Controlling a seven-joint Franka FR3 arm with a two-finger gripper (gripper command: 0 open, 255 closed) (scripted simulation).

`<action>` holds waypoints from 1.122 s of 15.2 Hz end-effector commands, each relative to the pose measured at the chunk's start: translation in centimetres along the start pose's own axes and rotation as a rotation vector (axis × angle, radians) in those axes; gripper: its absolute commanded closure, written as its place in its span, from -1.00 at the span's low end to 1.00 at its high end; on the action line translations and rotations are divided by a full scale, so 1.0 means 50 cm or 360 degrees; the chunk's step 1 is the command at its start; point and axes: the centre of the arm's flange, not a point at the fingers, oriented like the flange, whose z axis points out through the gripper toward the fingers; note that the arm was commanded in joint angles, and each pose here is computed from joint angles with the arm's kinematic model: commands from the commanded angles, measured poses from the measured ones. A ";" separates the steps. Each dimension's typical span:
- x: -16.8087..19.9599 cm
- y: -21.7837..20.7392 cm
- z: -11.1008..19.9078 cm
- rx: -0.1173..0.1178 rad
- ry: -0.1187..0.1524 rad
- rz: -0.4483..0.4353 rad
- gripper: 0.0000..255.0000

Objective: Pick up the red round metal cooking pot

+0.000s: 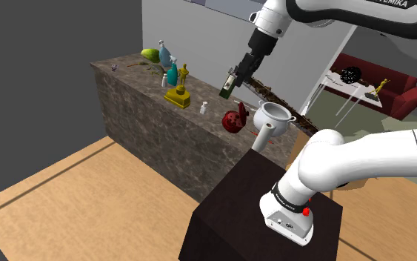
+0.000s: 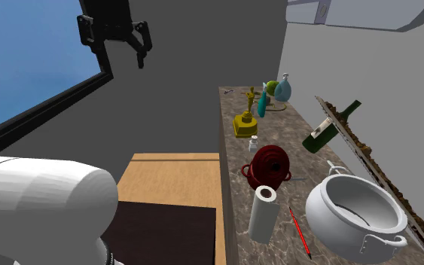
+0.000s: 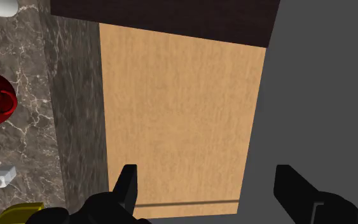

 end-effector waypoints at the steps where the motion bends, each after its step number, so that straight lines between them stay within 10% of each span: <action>1: 0.000 0.000 0.000 0.0000 0.0000 0.0000 -1.00; 17: 0.237 0.250 0.244 -0.0304 -0.0264 0.0557 -1.00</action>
